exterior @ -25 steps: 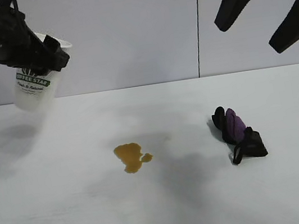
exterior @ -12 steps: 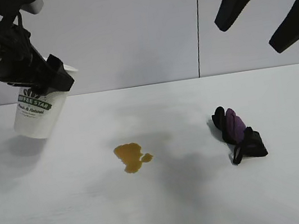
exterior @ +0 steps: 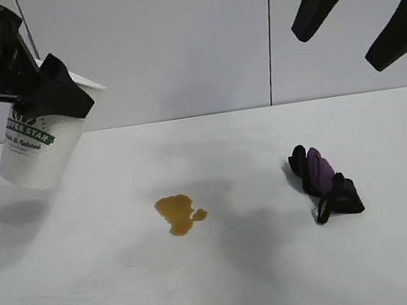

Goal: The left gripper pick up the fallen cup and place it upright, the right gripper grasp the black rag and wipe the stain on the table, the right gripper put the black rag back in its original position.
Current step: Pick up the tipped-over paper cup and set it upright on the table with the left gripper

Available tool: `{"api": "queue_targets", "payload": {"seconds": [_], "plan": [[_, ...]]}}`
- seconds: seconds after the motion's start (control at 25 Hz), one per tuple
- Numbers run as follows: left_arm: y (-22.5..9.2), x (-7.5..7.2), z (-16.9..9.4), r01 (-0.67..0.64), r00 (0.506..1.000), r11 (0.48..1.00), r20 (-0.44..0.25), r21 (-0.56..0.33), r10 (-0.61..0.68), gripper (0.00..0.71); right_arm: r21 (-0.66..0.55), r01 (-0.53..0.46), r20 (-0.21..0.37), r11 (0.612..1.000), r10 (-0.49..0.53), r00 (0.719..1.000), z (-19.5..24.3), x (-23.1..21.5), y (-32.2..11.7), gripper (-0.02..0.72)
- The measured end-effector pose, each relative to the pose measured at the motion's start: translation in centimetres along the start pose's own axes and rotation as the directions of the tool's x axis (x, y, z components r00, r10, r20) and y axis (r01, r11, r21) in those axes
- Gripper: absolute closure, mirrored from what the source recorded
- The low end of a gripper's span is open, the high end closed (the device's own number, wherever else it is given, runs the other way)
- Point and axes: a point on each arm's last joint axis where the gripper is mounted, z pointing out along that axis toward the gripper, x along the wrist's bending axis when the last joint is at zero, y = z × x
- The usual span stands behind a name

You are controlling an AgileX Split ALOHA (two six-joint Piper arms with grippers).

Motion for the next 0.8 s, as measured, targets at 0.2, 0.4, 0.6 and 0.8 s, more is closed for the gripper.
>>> {"api": "queue_targets", "payload": {"seconds": [0.2, 0.4, 0.6, 0.8], "plan": [[1.5, -1.1, -1.0, 0.004, 0.991, 0.985, 0.135, -0.17, 0.019, 0.179, 0.007, -0.002, -0.005, 1.0, 0.002, 1.0, 0.0, 0.0, -0.1, 0.146], [2.0, 1.4, -2.1, 0.051, 0.995, 0.93, 0.095, -0.365, -0.018, 0.179, 0.024, -0.002, -0.008, 1.0, 0.002, 1.0, 0.0, 0.1, -0.2, 0.146], [-0.1, 4.0, -2.7, 0.031, 0.999, 0.911, -0.014, -0.412, -0.04, 0.179, 0.025, -0.002, -0.008, 1.0, 0.002, 1.0, 0.0, 0.1, -0.2, 0.146], [-3.1, 4.1, -1.8, -0.061, 0.998, 0.931, -0.036, -0.36, 0.051, 0.179, 0.024, -0.004, -0.011, 1.0, 0.004, 1.0, 0.0, 0.1, -0.2, 0.146]]}}
